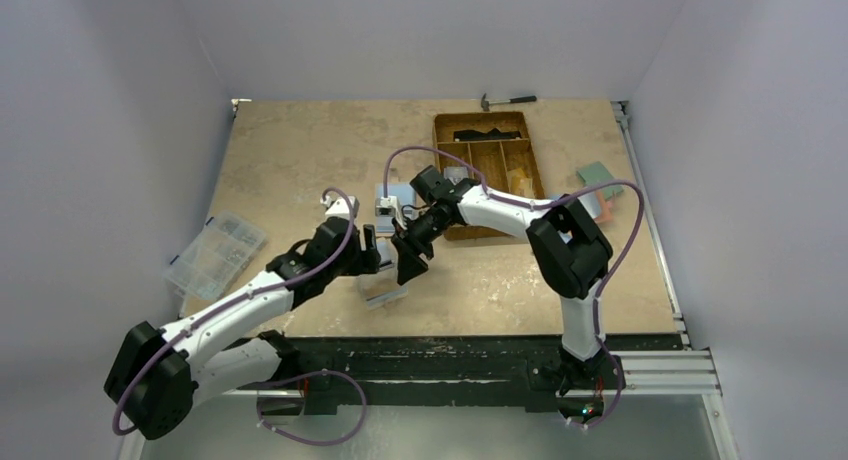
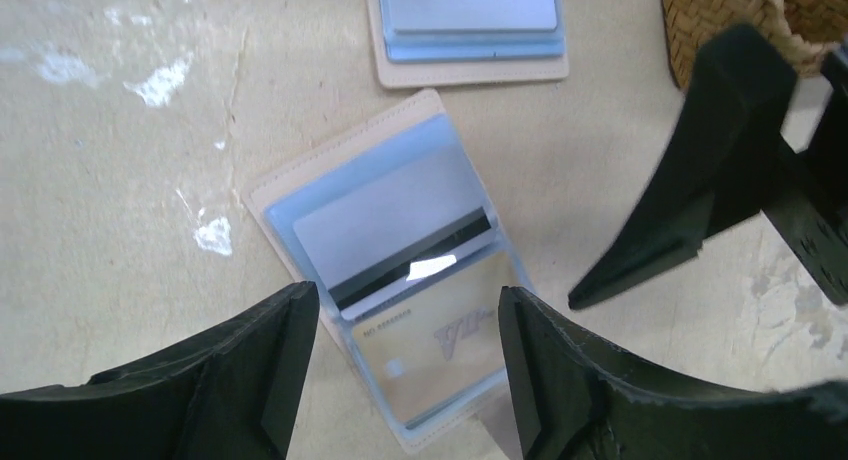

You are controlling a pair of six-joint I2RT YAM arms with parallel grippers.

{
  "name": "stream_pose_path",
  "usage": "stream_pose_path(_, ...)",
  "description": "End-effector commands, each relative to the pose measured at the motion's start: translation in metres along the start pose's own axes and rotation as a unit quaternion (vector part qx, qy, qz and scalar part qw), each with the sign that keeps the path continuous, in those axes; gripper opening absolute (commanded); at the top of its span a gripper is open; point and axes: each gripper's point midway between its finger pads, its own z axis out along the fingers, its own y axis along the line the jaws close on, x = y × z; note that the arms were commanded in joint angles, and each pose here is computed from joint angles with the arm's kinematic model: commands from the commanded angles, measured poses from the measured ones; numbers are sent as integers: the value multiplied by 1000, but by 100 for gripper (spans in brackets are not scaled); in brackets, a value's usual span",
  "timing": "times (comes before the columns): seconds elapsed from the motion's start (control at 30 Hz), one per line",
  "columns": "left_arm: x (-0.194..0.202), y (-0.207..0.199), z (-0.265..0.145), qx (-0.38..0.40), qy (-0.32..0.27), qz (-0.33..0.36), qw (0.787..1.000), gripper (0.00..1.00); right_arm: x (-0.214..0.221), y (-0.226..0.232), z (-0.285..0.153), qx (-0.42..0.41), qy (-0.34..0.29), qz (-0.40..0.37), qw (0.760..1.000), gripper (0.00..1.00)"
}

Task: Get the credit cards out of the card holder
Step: Remove the credit card from the card holder.

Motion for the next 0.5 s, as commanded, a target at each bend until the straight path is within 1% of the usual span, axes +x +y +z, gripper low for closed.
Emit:
stream_pose_path(0.0,-30,-1,3,-23,-4,44,999,71,-19,23,-25,6,-5,-101,995,60)
stream_pose_path(0.1,-39,-2,13,-12,12,50,999,72,-20,30,-32,8,-4,-125,992,61)
stream_pose_path(0.2,-45,-2,25,12,35,43,998,73,-20,36,-38,10,-3,-143,990,61)
stream_pose_path(0.37,-43,-3,44,68,69,12,995,72,-19,42,-41,2,-3,-153,988,61)
stream_pose_path(0.47,-38,1,50,72,86,12,994,71,-20,45,-44,-4,-7,-157,988,61)
